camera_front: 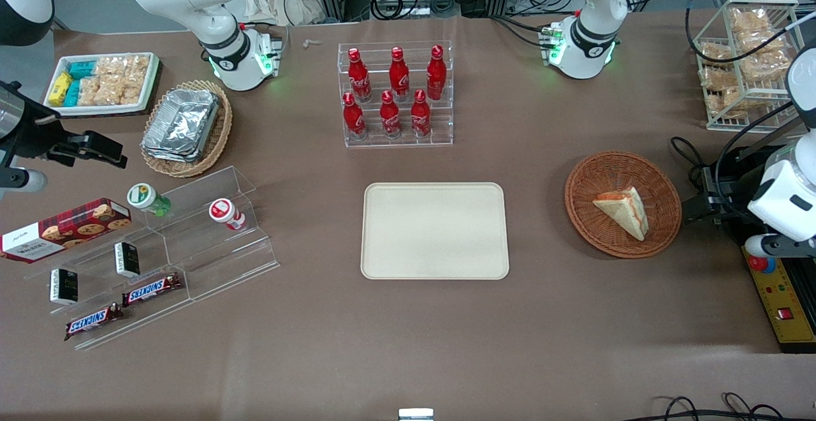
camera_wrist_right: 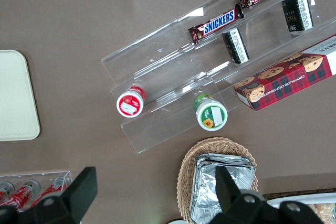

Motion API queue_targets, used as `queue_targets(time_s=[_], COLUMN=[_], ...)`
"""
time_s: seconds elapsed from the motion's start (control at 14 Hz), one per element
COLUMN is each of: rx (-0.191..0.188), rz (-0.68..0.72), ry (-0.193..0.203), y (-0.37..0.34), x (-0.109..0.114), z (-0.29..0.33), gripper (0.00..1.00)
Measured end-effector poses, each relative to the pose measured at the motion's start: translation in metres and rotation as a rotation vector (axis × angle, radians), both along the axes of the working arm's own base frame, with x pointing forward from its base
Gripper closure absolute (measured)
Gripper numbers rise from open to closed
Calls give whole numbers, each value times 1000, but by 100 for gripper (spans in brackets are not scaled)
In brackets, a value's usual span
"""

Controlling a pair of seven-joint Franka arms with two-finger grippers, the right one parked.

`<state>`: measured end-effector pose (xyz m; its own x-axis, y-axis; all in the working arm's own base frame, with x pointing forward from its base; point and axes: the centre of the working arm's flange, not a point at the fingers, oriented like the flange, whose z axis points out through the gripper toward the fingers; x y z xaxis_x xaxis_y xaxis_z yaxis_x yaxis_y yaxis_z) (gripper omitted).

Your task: Place sandwich from basket to tray

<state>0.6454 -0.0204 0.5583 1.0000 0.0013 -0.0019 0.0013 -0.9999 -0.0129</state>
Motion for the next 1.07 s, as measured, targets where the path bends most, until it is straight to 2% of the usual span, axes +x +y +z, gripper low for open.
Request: queue_targets(time_s=[0.5, 1.07], rx=[0, 9], rz=[0, -5], ry=[1, 60], y=[0, -3], x=[0, -10], z=[0, -18], gripper=[0, 0])
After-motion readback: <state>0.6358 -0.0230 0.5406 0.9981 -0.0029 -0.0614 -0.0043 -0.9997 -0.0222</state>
